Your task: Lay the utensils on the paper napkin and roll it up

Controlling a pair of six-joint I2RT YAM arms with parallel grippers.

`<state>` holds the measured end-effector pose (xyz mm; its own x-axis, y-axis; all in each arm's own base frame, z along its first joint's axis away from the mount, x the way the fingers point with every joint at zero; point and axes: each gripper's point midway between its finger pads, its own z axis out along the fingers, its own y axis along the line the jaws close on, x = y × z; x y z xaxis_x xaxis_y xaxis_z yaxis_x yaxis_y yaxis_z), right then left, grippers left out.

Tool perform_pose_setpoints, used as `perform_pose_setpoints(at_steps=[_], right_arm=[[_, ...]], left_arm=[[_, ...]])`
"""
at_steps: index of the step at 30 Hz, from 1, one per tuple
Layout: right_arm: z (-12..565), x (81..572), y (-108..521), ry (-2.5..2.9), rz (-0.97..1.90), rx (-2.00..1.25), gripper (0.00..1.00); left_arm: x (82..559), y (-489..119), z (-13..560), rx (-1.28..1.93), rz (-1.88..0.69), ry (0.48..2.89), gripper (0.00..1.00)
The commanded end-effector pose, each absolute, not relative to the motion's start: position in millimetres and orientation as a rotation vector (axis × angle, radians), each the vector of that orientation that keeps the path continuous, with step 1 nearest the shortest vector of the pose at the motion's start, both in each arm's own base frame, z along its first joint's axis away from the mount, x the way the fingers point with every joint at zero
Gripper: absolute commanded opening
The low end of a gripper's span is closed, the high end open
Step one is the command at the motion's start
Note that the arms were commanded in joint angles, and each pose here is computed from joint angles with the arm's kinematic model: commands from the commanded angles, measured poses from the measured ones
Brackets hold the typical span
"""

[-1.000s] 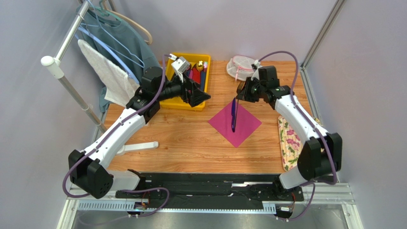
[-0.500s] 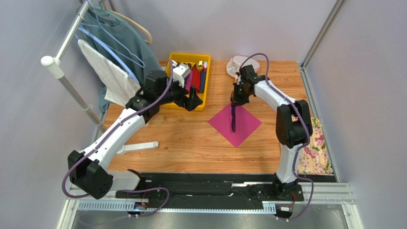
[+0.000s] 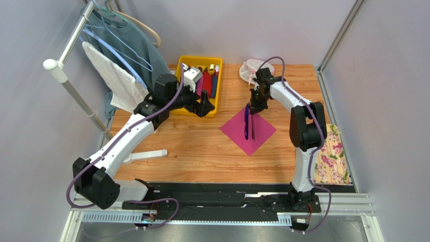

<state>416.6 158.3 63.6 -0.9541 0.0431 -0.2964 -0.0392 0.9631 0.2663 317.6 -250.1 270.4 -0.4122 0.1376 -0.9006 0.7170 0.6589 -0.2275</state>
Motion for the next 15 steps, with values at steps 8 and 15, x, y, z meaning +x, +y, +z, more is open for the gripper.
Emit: perform_pose_setpoints(at_steps=[8, 15], right_arm=[[61.4, 431.0, 158.9, 2.802, 0.369, 0.083, 0.01], [56.1, 434.9, 161.6, 2.812, 0.373, 0.074, 0.02]], left_arm=[[320.9, -258.3, 286.0, 0.693, -0.782, 1.852, 0.99], [322.6, -257.3, 282.4, 0.69, -0.775, 1.867, 0.99]])
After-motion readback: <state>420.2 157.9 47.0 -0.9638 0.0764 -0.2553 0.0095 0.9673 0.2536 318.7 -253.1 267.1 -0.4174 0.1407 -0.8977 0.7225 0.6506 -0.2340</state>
